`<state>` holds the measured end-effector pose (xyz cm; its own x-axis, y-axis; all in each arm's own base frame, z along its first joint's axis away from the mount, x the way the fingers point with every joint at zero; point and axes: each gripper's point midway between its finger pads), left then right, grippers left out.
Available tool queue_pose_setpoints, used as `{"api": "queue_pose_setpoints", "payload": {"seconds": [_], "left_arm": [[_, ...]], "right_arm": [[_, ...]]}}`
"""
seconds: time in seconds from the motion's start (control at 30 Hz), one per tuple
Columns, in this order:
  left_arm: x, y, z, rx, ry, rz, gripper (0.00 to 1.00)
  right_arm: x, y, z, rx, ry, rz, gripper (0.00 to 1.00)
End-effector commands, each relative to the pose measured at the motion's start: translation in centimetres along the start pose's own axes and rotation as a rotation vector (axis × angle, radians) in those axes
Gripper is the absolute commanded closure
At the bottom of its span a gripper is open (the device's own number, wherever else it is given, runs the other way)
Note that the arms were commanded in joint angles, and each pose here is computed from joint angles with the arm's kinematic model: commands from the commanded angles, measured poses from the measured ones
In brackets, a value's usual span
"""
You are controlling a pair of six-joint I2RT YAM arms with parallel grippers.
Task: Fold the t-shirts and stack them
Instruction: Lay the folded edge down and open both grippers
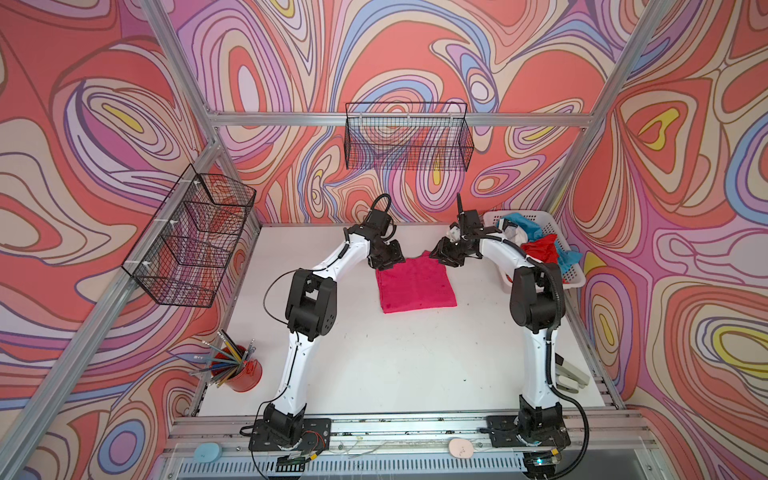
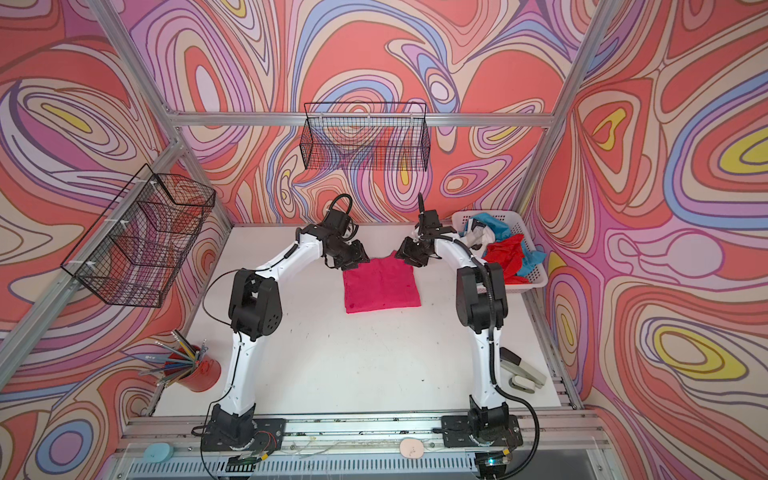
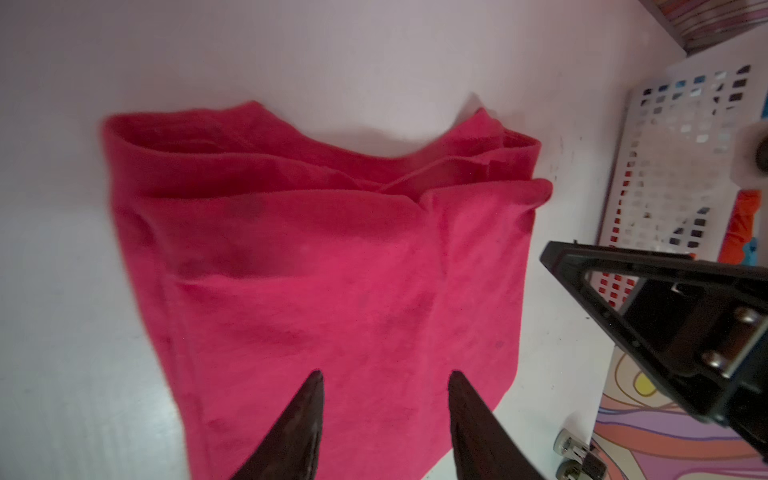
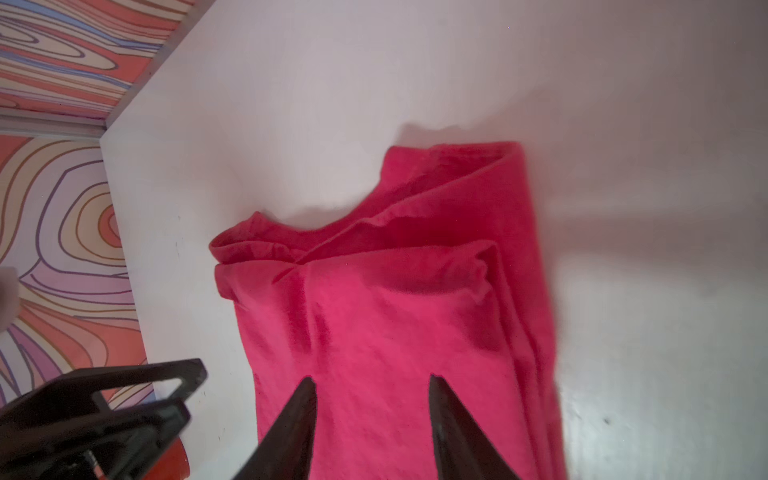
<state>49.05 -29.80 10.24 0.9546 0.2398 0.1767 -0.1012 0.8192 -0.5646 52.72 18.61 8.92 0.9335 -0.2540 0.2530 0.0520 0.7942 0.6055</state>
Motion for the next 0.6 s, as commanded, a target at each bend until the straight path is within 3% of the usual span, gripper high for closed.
{"api": "queue_pose_setpoints", "payload": {"seconds": [0.0,0.37,0.57], "left_arm": [[1.2,0.9,-2.4,-0.029,-0.009,0.062,0.51],[0.7,10.7,-4.4,0.215,0.011,0.133,0.57],[-0.8,12.8,-4.5,0.253,0.044,0.131,0.59]], "right_arm": [[1.1,0.0,-2.3,0.035,-0.026,0.038,0.55],[0.1,-6.8,-5.5,-0.206,0.004,0.043,0.60],[-1.0,-7.5,-5.6,-0.222,0.026,0.031,0.60]]}}
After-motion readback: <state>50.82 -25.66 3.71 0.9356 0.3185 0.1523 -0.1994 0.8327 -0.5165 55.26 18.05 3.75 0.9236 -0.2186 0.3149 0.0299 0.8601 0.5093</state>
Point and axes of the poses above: each gripper's point midway between its finger pads, its own z axis back along the fingers, its own y axis along the line the jaws close on, x = y × z, and after that the axes turned 1 degree about z, right-handed
